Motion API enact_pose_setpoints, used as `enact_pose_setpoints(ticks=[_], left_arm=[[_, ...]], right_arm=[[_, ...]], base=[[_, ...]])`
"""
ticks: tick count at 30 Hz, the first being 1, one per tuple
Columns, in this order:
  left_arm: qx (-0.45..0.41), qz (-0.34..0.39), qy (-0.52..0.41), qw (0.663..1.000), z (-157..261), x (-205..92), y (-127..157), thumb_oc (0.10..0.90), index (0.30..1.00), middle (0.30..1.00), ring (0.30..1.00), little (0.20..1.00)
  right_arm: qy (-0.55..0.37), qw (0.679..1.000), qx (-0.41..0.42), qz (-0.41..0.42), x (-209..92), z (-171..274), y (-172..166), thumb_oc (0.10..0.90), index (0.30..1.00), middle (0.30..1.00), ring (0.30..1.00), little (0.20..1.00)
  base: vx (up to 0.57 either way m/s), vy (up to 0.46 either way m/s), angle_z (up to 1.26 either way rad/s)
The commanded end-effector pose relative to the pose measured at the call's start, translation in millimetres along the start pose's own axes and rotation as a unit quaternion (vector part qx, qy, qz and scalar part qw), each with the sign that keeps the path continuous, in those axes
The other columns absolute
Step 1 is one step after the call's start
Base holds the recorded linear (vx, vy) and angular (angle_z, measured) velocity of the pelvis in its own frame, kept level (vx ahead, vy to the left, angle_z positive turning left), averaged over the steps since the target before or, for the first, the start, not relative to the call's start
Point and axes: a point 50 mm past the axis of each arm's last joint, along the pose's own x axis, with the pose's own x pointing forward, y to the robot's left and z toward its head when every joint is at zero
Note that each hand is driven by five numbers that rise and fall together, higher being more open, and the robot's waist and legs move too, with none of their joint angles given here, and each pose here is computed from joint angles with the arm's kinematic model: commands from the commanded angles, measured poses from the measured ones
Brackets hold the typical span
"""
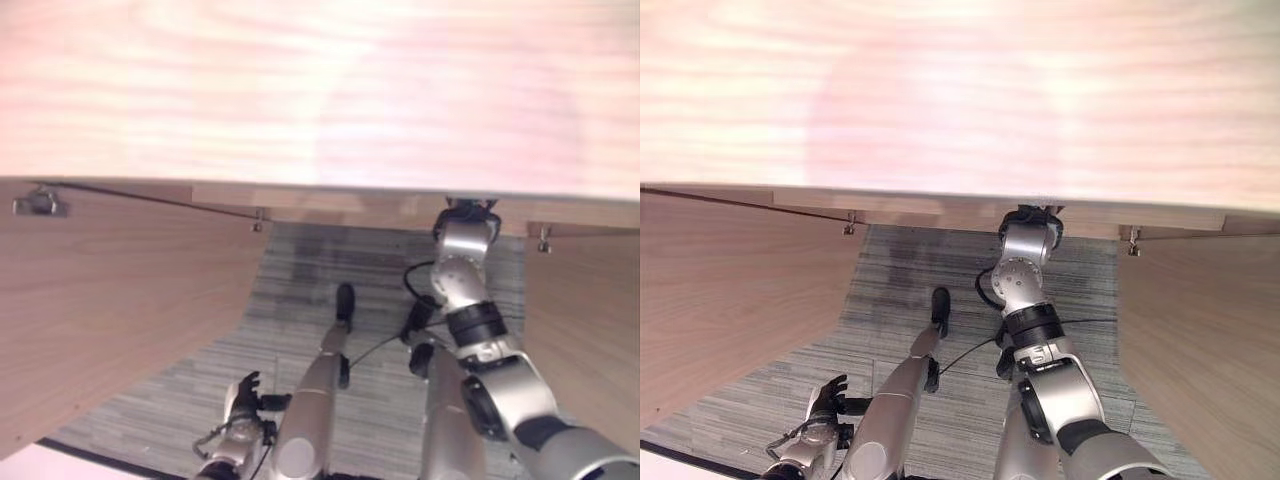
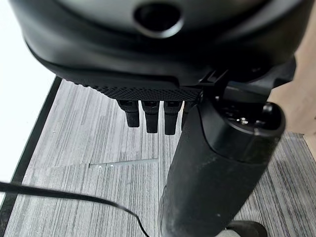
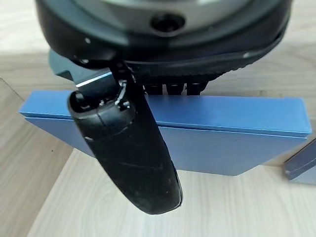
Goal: Put the empty folder in the office cabinet
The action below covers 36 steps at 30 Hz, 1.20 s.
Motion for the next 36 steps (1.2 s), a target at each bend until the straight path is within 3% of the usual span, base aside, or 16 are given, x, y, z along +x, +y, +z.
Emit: enact_pose_setpoints(ticks=[1,4,5,7,10,12,13,14,16,22,36], left_arm=[[0.049,0.028,0.065,0.996,-46,-7,18,0.800,0.900,0.900,0.900,0.900],[0.041,0.027,0.062,0.997,-42,-7,16,0.800,0.900,0.900,0.900,0.900],[0.040,0.027,0.062,0.997,-42,-7,16,0.800,0.900,0.900,0.900,0.900],[0.045,0.023,0.069,0.996,-45,-9,10,0.800,0.900,0.900,0.900,0.900],[0.046,0.020,0.068,0.996,-46,-10,8,0.800,0.900,0.900,0.900,0.900],[0.049,0.017,0.069,0.996,-48,-12,3,0.800,0.900,0.900,0.900,0.900],[0.049,0.016,0.070,0.996,-48,-12,3,0.800,0.900,0.900,0.900,0.900],[0.044,0.015,0.072,0.996,-50,-14,0,0.800,0.900,0.900,0.900,0.900],[0.044,0.015,0.073,0.996,-51,-14,0,0.800,0.900,0.900,0.900,0.900],[0.025,0.013,0.106,0.994,-67,-22,-7,0.800,0.900,0.900,0.900,0.900],[0.036,0.018,0.133,0.990,-80,-26,-8,0.800,0.900,0.900,0.900,0.900]], right_arm=[[-0.028,0.990,-0.017,0.135,-4,-1,77,0.800,0.900,0.900,0.900,0.900],[-0.016,0.988,-0.123,0.092,4,-9,67,0.800,0.900,0.900,0.900,0.900],[-0.016,0.988,-0.125,0.092,3,-10,68,0.800,0.900,0.900,0.900,0.900],[0.006,0.978,-0.202,0.060,4,-18,47,0.800,0.900,0.900,0.900,0.900],[0.013,0.976,-0.213,0.044,5,-19,38,0.800,0.900,0.900,0.900,0.900],[0.034,0.969,-0.244,-0.011,5,-21,5,0.800,0.900,0.900,0.900,0.900],[0.034,0.969,-0.244,-0.011,5,-21,5,0.800,0.900,0.900,0.900,0.900],[0.059,0.960,-0.271,-0.030,-3,-25,-18,0.800,0.900,0.900,0.900,0.900],[0.059,0.960,-0.271,-0.030,-4,-25,-19,0.800,0.900,0.900,0.900,0.900],[0.132,0.929,-0.340,-0.062,-31,-33,-74,0.800,0.900,0.900,0.900,0.900],[0.139,0.930,-0.340,0.011,-44,-31,-67,0.800,0.900,0.900,0.900,0.900]], base=[[0.00,0.019,-0.03],[-0.01,0.014,-0.02],[-0.02,0.013,-0.04],[0.00,0.000,0.00],[0.00,0.000,-0.04],[-0.01,0.017,-0.05],[-0.02,0.032,-0.05],[0.00,0.000,0.00],[-0.01,0.020,-0.09],[0.02,0.018,-0.07],[0.01,0.027,-0.05]])
